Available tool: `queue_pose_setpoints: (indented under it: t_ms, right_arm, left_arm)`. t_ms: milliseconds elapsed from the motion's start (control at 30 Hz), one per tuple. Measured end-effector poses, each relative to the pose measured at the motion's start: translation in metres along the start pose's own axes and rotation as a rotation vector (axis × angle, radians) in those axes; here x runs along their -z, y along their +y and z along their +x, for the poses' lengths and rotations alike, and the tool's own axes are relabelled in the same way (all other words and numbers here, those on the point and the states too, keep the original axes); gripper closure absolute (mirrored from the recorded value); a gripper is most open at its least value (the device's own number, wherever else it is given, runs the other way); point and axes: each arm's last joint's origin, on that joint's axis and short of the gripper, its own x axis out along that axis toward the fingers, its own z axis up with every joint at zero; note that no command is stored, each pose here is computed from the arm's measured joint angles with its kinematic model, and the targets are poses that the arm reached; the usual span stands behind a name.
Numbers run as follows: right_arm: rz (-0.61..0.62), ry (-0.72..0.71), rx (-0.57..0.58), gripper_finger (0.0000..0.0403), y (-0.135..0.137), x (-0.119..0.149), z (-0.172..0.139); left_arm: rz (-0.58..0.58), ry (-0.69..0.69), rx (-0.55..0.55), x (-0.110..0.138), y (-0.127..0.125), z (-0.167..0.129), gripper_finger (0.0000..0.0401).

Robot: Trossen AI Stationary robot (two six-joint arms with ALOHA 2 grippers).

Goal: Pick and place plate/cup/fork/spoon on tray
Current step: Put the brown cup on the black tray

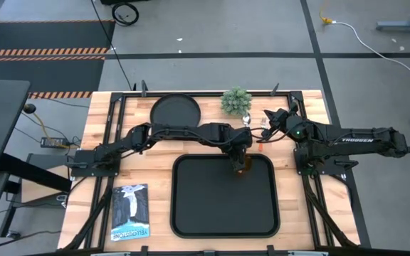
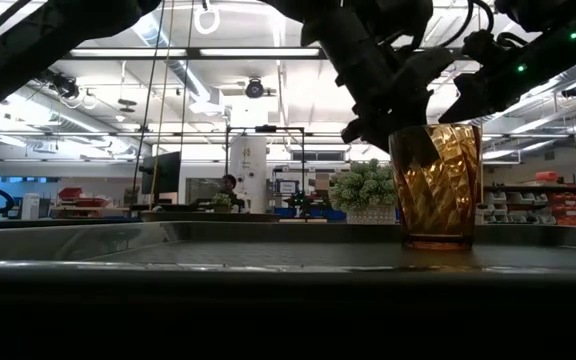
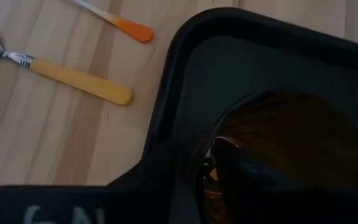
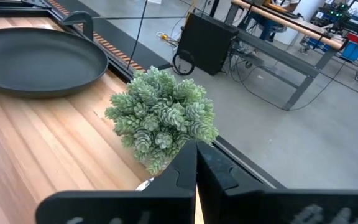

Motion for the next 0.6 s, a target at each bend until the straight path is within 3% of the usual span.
queue_pose_setpoints:
  t_ms: [333,600]
  right_arm:
    - [0.006,-0.005,0.000,0.0395,0.000,-0.001,0.000]
    - [0.003,0.001,-0.001,0.0395,0.000,0.000,0.000]
  left_arm:
    - [0.040,0.004,0.006,-0.014,-0.008,-0.037,0.0216]
    - [0.151,0.091,-0.014,-0.005,-0.017,-0.064,0.0217]
